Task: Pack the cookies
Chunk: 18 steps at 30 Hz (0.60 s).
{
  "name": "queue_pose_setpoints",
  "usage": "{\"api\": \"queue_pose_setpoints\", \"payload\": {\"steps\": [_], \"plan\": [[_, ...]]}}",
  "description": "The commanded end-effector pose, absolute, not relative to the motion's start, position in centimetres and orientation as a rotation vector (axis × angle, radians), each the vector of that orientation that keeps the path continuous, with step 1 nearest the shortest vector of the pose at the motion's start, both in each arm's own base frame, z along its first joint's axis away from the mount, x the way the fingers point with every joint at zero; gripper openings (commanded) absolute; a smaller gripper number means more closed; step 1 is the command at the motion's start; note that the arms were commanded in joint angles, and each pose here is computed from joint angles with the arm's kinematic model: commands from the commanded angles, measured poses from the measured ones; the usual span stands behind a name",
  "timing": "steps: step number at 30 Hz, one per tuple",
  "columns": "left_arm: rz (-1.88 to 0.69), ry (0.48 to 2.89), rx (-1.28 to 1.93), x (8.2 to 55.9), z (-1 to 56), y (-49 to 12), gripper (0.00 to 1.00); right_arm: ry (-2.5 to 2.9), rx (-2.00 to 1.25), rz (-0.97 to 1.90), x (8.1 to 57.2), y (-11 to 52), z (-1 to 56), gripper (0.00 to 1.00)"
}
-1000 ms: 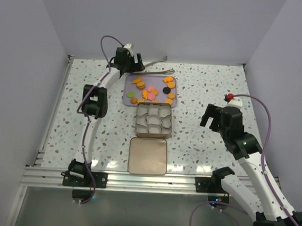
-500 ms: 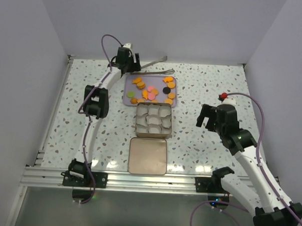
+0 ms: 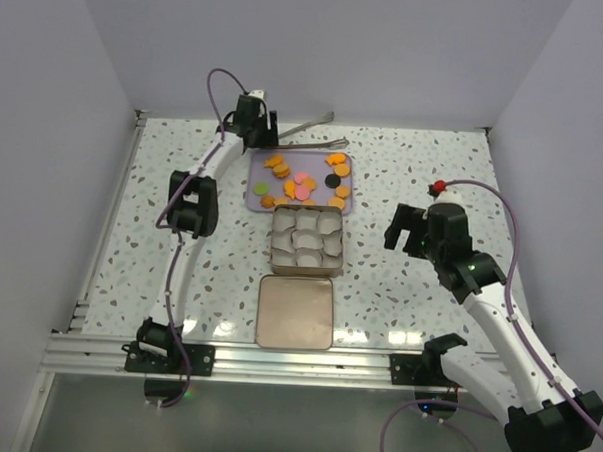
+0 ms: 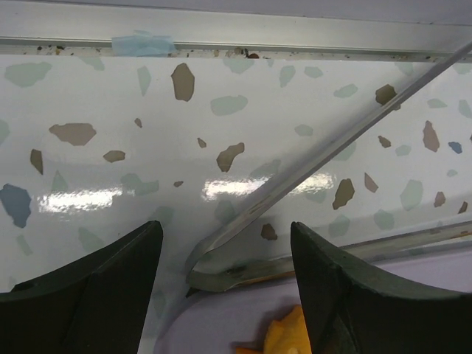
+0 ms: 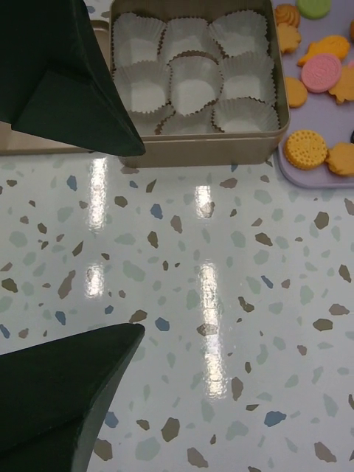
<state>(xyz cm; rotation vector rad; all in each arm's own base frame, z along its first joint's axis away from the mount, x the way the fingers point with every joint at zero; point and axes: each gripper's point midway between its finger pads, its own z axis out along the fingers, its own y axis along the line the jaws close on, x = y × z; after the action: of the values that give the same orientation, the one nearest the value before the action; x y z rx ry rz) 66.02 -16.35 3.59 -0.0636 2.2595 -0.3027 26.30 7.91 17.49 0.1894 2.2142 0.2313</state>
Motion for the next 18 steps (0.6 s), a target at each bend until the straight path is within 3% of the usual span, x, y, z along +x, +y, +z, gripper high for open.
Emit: {"api": "queue_pose_setpoints", "payload": {"steps": [1, 6, 18], "plan": [[-0.056, 2.346, -0.081, 64.1, 3.9, -12.6, 0.76, 2.185, 0.160, 0.285, 27.0, 8.9, 18.1, 0.99], [0.131, 2.372, -0.151, 62.9, 4.4, -9.0, 0.78, 2.185, 0.170, 0.316, 27.2, 9.4, 17.8, 0.99], [0.308, 2.445, -0.435, 58.6, 5.0, 0.5, 0.80, 2.184, 0.158, 0.429, 27.2, 11.0, 18.2, 0.99]]}}
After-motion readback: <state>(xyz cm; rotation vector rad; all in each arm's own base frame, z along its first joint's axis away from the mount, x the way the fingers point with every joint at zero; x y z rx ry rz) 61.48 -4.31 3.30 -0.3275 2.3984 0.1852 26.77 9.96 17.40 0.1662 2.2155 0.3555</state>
